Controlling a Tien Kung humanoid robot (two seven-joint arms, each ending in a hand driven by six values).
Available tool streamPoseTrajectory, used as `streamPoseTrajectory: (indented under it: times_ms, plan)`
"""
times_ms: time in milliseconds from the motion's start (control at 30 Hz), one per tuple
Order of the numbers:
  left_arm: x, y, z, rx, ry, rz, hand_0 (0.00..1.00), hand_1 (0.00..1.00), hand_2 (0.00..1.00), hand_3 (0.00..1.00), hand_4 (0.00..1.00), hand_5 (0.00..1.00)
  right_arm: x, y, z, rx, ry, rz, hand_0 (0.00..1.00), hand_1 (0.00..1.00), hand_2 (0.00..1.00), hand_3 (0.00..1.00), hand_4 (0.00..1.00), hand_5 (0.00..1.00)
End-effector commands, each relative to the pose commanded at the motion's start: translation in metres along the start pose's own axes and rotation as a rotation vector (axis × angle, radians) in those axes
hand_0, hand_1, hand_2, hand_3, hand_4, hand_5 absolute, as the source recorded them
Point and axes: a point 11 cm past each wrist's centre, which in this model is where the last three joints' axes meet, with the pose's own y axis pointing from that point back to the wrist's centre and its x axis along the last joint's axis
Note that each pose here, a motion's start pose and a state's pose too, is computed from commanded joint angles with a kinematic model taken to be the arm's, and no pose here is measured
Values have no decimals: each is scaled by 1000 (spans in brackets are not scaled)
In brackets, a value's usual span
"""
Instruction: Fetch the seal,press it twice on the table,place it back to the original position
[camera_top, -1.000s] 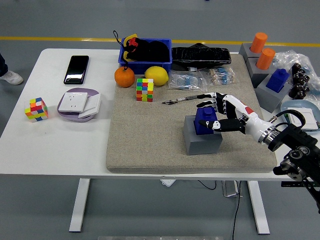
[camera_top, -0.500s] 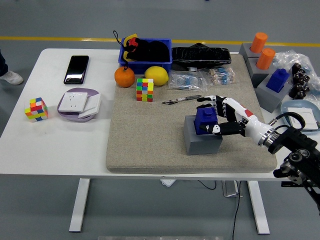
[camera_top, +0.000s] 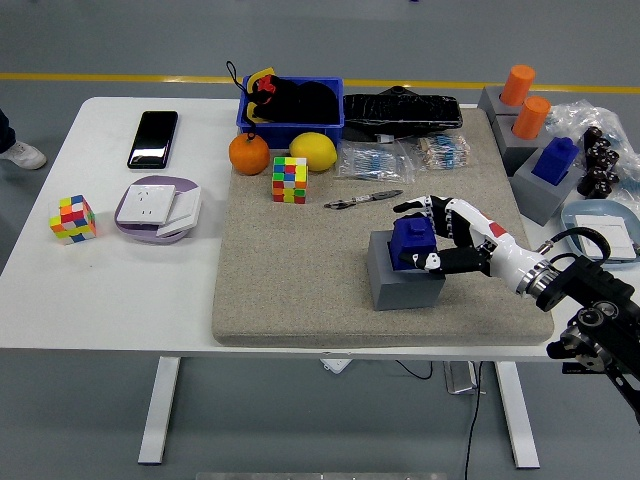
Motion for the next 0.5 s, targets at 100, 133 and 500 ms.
streamPoseTrajectory:
  times_ms: [100, 133, 500]
  plan:
    - [0, 0, -1, 1, 0, 0, 793, 747, 738, 774, 795, 474, 1, 0, 0, 4, 1, 7, 633, 556, 568, 655, 843, 2]
    - [0, 0, -1, 1, 1, 0, 792, 747, 738, 774, 795, 474, 1, 0, 0, 5, 2, 8, 607, 517, 510, 536, 816, 2]
    - [-1, 0, 1, -1, 1, -1, 793, 747, 739, 774, 795, 473, 5, -1, -3, 24, 4, 36, 583, 480, 470, 476, 779, 2]
